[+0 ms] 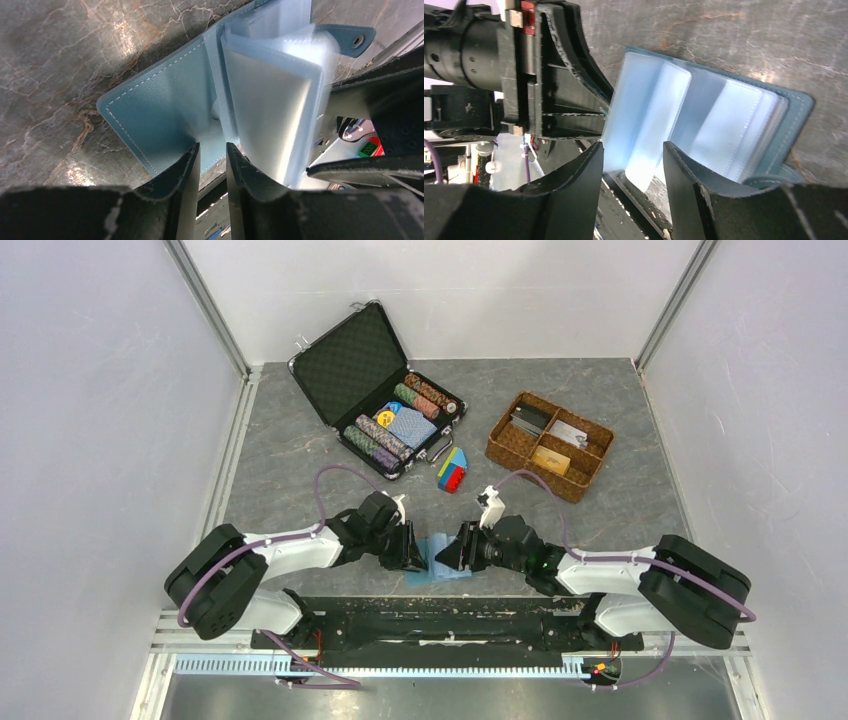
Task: Take the credit cards out of the card holder
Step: Open the card holder at the center of the board.
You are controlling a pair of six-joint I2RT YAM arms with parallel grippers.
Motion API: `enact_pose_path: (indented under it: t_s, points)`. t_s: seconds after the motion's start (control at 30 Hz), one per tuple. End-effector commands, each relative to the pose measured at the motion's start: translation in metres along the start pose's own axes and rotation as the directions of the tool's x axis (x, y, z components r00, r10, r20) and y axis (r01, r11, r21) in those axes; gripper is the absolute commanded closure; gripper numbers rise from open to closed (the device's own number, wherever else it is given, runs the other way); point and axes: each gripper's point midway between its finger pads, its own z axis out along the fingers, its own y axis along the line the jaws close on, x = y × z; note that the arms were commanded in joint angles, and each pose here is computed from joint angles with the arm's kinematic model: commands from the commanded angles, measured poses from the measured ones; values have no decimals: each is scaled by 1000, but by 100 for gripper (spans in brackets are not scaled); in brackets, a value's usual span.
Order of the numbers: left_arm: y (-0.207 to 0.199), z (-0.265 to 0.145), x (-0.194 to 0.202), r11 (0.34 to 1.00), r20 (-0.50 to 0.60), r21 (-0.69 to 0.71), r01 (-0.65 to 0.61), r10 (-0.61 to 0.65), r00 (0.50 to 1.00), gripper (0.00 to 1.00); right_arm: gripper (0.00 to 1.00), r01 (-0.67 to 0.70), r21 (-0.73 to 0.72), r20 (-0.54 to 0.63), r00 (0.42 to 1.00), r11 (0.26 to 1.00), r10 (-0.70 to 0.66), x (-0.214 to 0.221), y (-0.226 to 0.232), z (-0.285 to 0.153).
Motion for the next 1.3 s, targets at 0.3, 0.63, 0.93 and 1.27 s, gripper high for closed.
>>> enact_pose_path:
  t_s: [0.3,0.63,0.93,1.27]
  points:
    - [-7,-12,-8,1000,46,-2,-10,10,999,66,50,22,-143,1,1000,989,-23,-4,39,12]
    - [-14,-51,-34,999,154,-45,5,2,988,62,53,39,-165,14,999,986,-38,-5,43,12]
    - [8,-78,-47,986,228,-168,20,19,974,56,53,38,-184,15,999,982,-36,-8,49,17]
    - [23,-72,-47,978,201,-202,56,-14,980,55,52,47,-196,12,999,979,-45,-13,57,26]
